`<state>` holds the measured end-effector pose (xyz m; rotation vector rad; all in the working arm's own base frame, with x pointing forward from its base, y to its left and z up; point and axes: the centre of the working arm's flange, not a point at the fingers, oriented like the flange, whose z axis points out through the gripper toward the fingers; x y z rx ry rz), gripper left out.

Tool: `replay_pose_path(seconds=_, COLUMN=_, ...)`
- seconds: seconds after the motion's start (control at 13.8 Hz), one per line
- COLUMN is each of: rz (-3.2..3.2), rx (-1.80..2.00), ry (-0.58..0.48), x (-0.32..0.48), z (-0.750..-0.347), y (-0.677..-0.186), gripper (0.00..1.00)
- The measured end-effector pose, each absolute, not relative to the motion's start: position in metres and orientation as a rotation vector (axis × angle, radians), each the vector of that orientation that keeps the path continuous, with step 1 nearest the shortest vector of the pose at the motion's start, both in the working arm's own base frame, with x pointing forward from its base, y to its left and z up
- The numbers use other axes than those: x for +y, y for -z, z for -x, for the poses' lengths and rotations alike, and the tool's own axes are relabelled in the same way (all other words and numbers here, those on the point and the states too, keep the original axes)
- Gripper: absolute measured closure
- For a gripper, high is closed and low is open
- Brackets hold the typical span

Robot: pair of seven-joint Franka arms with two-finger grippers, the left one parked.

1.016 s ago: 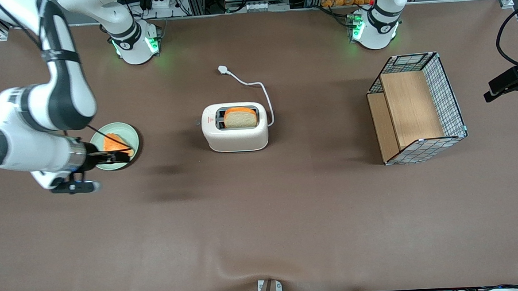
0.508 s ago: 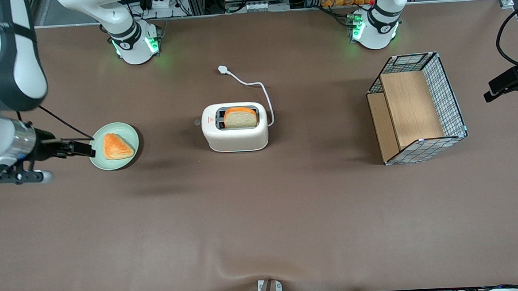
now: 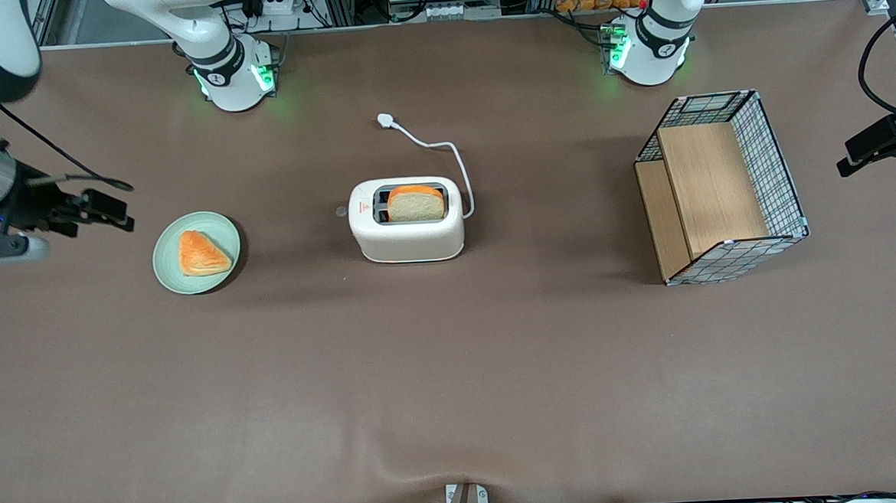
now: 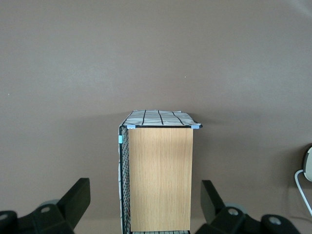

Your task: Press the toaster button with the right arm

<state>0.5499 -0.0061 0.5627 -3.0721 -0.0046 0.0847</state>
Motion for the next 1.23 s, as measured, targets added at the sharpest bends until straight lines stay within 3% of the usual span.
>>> replay_pose_path(seconds=0.58, rz=3.127, rx=0.048, ry=-0.057, x=-0.023, z=-0.531, y=-0.638, gripper=0.0)
replay_pose_path(seconds=1.23, rz=3.125, rx=0.185, ry=-0.083, x=-0.029, z=-0.531, y=-0.64, gripper=0.0)
